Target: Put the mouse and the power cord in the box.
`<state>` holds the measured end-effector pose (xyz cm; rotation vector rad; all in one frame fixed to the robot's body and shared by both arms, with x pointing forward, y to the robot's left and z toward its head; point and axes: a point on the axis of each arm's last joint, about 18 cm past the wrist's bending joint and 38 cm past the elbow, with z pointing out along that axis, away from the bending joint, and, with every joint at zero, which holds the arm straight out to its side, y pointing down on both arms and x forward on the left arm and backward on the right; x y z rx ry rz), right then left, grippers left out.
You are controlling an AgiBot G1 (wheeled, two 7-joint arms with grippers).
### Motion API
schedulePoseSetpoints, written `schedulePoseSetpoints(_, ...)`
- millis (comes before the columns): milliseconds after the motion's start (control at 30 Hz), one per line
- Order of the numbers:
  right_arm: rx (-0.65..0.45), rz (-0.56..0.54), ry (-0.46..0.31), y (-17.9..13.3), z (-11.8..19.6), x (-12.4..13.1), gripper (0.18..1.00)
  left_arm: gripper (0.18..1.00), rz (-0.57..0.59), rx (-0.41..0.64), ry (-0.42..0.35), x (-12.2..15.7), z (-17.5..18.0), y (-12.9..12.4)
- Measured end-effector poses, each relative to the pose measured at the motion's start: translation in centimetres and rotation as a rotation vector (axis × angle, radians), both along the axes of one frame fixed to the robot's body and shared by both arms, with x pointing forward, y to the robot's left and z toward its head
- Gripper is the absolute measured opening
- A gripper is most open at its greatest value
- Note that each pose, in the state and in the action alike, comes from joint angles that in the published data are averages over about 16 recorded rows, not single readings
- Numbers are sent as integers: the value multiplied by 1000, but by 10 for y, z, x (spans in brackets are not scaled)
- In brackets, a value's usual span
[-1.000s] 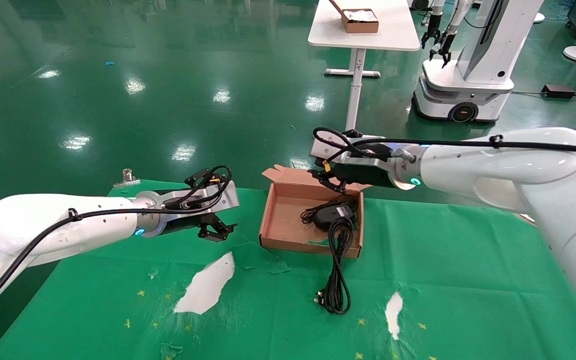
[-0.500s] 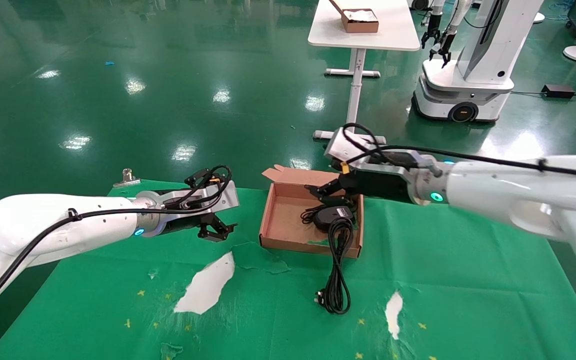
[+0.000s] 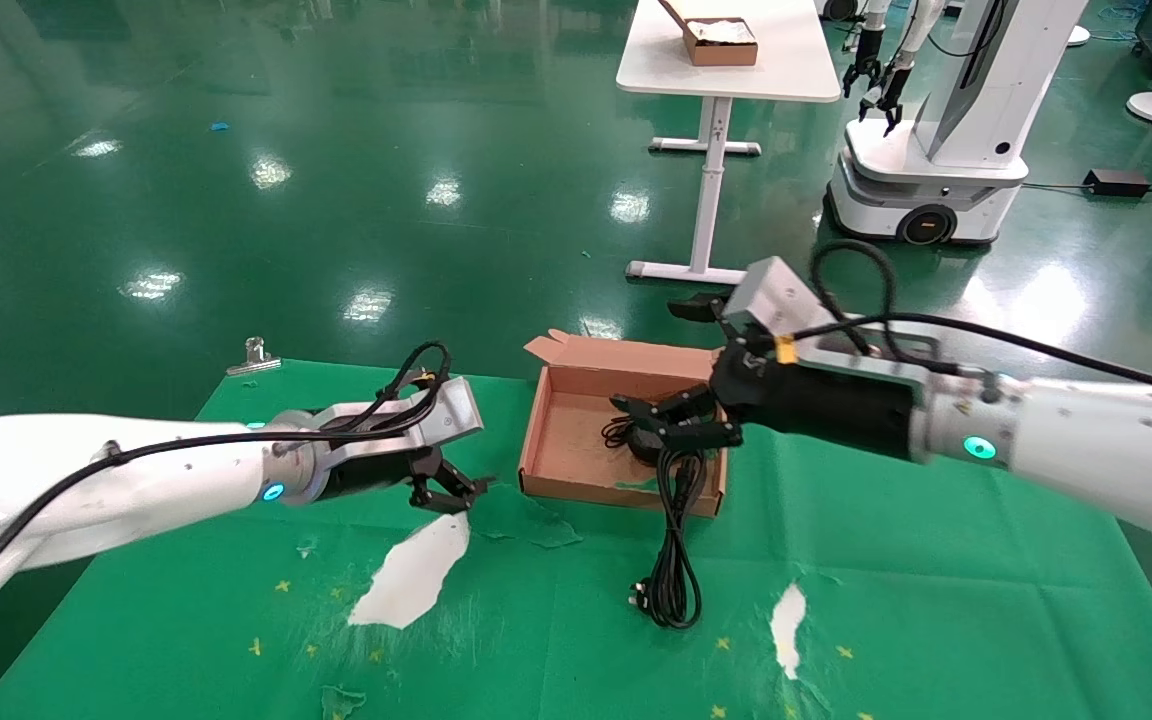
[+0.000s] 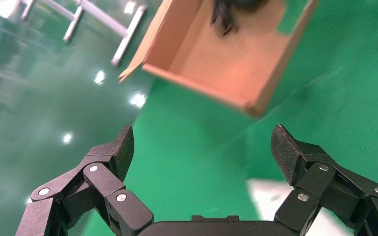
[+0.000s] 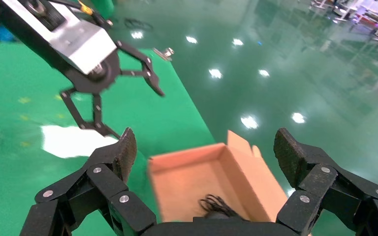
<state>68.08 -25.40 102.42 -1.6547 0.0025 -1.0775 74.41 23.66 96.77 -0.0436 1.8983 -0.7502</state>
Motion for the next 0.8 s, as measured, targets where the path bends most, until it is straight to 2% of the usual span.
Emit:
schedulePoseSetpoints(400,88,160,51,-25,-11,-62,1000,1000,-165,-246,142,-43,-15,0)
schedulePoseSetpoints(800,100,329,113,-41,-21,-136,1001,1000,-338,-429,223,-98,-9,11)
